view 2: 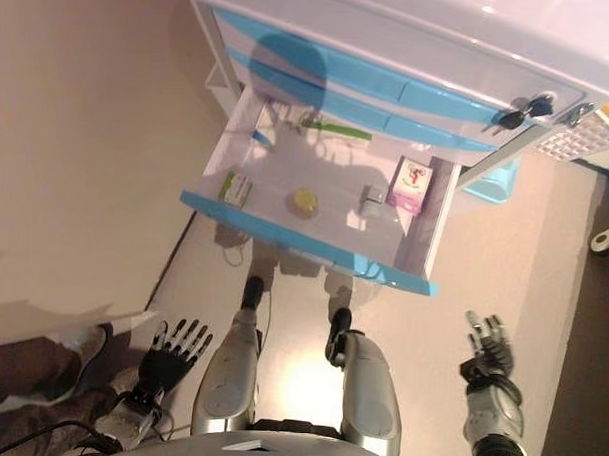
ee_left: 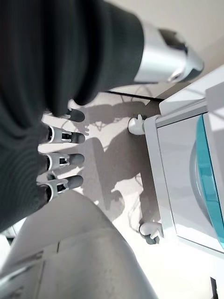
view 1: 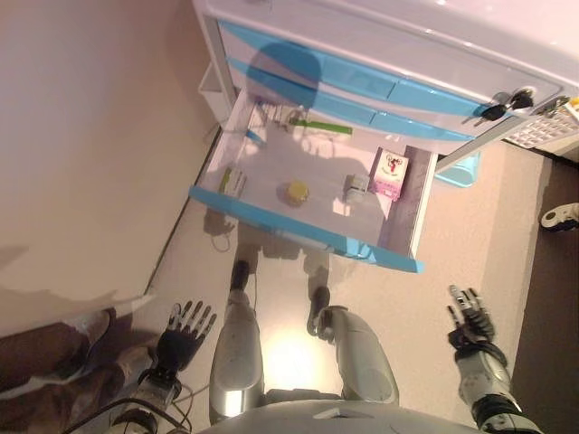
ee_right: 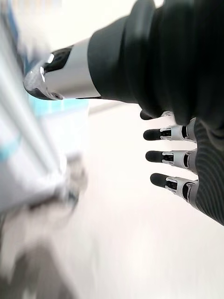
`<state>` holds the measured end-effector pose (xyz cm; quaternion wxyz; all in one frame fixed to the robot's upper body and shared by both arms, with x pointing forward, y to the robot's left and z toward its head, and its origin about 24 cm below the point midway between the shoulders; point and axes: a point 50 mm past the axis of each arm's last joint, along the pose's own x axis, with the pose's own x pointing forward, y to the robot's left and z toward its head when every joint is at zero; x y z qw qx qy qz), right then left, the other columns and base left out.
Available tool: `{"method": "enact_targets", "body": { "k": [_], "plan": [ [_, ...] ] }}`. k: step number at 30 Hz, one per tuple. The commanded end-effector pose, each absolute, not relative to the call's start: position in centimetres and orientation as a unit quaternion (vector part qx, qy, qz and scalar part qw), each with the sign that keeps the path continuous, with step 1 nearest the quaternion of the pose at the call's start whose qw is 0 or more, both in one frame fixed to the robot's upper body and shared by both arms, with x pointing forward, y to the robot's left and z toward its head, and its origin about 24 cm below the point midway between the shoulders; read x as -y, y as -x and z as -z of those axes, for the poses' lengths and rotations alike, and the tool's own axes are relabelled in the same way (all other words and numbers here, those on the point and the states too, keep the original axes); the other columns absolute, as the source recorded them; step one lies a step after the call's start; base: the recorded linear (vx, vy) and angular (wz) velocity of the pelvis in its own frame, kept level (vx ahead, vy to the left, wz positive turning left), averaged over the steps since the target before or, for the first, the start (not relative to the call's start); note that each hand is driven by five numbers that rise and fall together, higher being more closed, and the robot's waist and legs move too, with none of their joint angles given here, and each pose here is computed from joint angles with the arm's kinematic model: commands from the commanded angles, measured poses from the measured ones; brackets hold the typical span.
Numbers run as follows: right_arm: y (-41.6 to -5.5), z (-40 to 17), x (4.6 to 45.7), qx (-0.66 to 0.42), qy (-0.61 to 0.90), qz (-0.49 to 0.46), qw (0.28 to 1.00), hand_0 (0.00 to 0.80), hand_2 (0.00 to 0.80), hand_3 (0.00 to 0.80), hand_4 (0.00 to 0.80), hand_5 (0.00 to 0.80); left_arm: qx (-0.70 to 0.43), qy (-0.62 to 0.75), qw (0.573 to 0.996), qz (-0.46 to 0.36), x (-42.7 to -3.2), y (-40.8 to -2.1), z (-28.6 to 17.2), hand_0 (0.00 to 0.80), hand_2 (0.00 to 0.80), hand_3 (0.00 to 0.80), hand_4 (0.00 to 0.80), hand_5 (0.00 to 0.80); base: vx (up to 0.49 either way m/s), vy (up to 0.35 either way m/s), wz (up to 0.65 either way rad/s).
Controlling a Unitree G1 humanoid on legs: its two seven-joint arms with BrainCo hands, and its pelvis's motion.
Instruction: Open the drawer and pick up the medicine
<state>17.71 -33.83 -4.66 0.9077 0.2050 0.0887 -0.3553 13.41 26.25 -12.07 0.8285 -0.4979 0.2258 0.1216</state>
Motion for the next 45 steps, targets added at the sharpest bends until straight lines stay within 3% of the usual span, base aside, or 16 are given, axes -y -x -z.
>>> {"method": "enact_targets", "body": {
  "k": [1,4,10,20,28,45],
  "plan": [
    [-17.9,-1.9,37.4,0.051,-0.095,0.395,0.912,0.000,0.000,0.000,0.000,0.000,-0.231,0.457,0.847,-0.142,-28.3,-11.4,11.8,0.000,0.000,0.000,0.000,0.000,0.059,0.074,-0.13],
    [-18.5,-6.5,37.7,0.143,-0.033,0.390,0.909,0.000,0.000,0.000,0.000,0.000,-0.236,0.450,0.850,-0.139,-28.1,-10.8,12.0,0.000,0.000,0.000,0.000,0.000,0.048,0.082,-0.10],
    [-19.4,-15.0,34.5,0.302,0.127,0.320,0.889,0.000,0.000,0.000,0.000,0.000,-0.248,0.449,0.847,-0.139,-27.1,-9.4,12.5,0.000,0.000,0.000,0.000,0.000,0.018,0.067,-0.10],
    [-21.9,-23.9,27.9,0.411,0.345,0.119,0.835,0.000,0.000,0.000,0.000,0.000,-0.263,0.446,0.844,-0.136,-26.1,-9.4,12.9,0.000,0.000,0.000,0.000,0.000,0.003,0.042,0.01],
    [-23.8,-25.1,23.7,0.403,0.433,-0.009,0.806,0.000,0.000,0.000,0.000,0.000,-0.267,0.437,0.848,-0.139,-26.5,-10.1,12.7,0.000,0.000,0.000,0.000,0.000,-0.012,-0.019,0.09],
    [-25.8,-21.7,18.5,0.348,0.497,-0.147,0.781,0.000,0.000,0.000,0.000,0.000,-0.270,0.411,0.864,-0.110,-26.9,-11.6,12.1,0.000,0.000,0.000,0.000,0.000,-0.026,-0.041,0.14]
  ]
}}
